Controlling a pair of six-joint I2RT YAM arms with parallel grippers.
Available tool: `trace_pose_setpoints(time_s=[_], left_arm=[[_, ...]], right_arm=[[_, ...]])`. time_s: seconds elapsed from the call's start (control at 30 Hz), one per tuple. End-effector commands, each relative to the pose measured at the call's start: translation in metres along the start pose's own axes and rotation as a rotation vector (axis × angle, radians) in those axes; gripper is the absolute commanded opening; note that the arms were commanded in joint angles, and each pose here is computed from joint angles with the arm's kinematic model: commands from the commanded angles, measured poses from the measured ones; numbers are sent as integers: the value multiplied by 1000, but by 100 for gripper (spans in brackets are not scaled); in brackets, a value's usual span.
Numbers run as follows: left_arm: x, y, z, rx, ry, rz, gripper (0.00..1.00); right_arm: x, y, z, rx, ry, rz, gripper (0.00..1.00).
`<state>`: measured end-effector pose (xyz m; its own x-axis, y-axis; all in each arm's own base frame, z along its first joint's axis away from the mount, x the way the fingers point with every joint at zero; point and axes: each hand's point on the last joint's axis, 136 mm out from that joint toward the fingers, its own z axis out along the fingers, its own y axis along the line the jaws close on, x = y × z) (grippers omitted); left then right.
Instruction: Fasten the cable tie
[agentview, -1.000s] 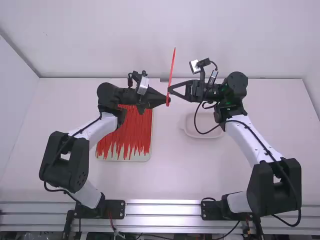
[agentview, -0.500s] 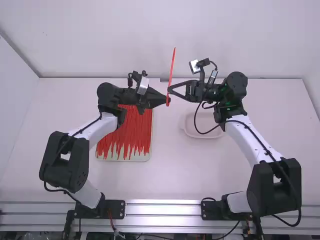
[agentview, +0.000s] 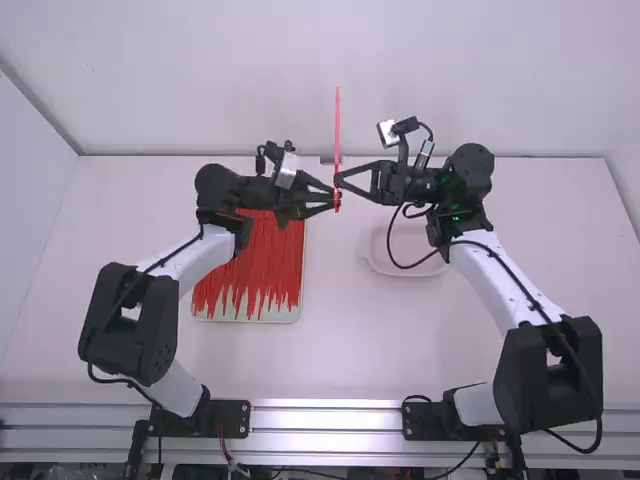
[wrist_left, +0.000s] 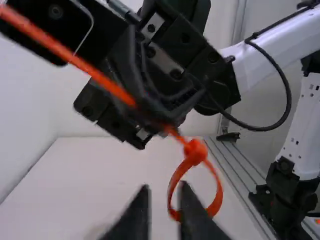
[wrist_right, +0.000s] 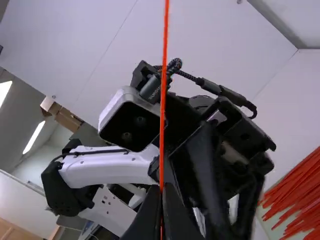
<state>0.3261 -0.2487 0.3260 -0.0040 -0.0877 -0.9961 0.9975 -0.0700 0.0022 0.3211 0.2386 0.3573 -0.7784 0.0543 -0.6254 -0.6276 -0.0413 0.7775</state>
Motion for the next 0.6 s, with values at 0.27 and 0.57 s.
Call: trace_pose_setpoints(time_s=[0.27, 0.57], left_arm=[[24, 47, -12, -228, -15, -277, 99], [63, 52, -18, -273, 68, -436, 99]], right_arm=[[-13, 8, -31, 25, -8, -129, 0], [-14, -34, -64, 144, -59, -139, 0]])
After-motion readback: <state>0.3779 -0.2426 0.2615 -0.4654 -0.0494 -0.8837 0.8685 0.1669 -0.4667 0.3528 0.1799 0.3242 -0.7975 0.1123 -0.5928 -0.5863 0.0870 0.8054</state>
